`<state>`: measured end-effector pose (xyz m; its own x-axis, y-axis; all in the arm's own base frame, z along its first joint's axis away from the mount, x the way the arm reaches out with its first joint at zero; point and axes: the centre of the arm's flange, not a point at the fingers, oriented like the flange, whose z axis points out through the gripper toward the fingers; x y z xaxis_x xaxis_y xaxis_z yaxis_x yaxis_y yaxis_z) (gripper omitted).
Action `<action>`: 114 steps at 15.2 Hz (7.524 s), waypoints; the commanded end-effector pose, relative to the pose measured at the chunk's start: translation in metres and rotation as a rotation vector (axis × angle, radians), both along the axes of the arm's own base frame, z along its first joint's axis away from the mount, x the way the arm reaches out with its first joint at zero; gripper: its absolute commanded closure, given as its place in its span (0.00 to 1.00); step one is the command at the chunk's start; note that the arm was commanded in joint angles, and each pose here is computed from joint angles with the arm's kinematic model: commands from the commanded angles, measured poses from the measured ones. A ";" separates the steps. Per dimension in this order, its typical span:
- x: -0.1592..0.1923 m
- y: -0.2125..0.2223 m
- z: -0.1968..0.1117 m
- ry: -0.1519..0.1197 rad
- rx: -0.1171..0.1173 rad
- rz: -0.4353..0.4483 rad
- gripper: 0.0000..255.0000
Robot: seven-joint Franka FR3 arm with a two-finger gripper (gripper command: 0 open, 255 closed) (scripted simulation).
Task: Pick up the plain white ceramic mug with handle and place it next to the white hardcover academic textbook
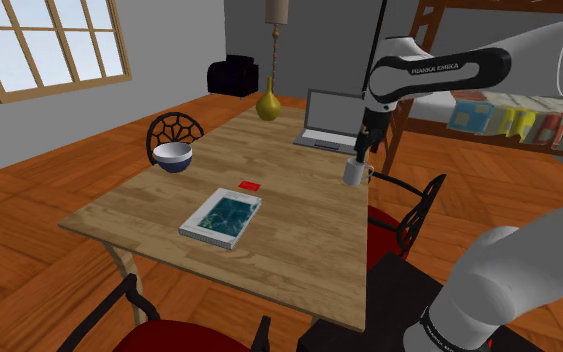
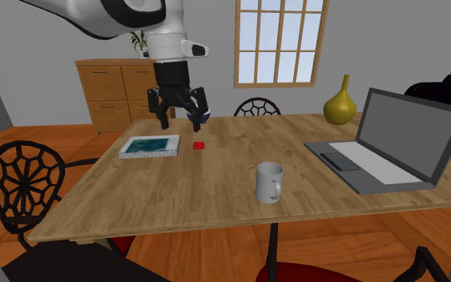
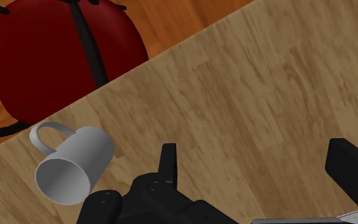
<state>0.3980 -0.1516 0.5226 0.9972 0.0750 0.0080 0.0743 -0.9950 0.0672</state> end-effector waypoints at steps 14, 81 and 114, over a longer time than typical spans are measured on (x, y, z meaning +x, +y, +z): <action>0.100 -0.143 -0.095 -0.045 0.046 -0.014 0.00; 0.133 -0.142 0.014 -0.057 0.058 -0.018 1.00; 0.150 0.177 -0.032 -0.057 0.058 -0.018 1.00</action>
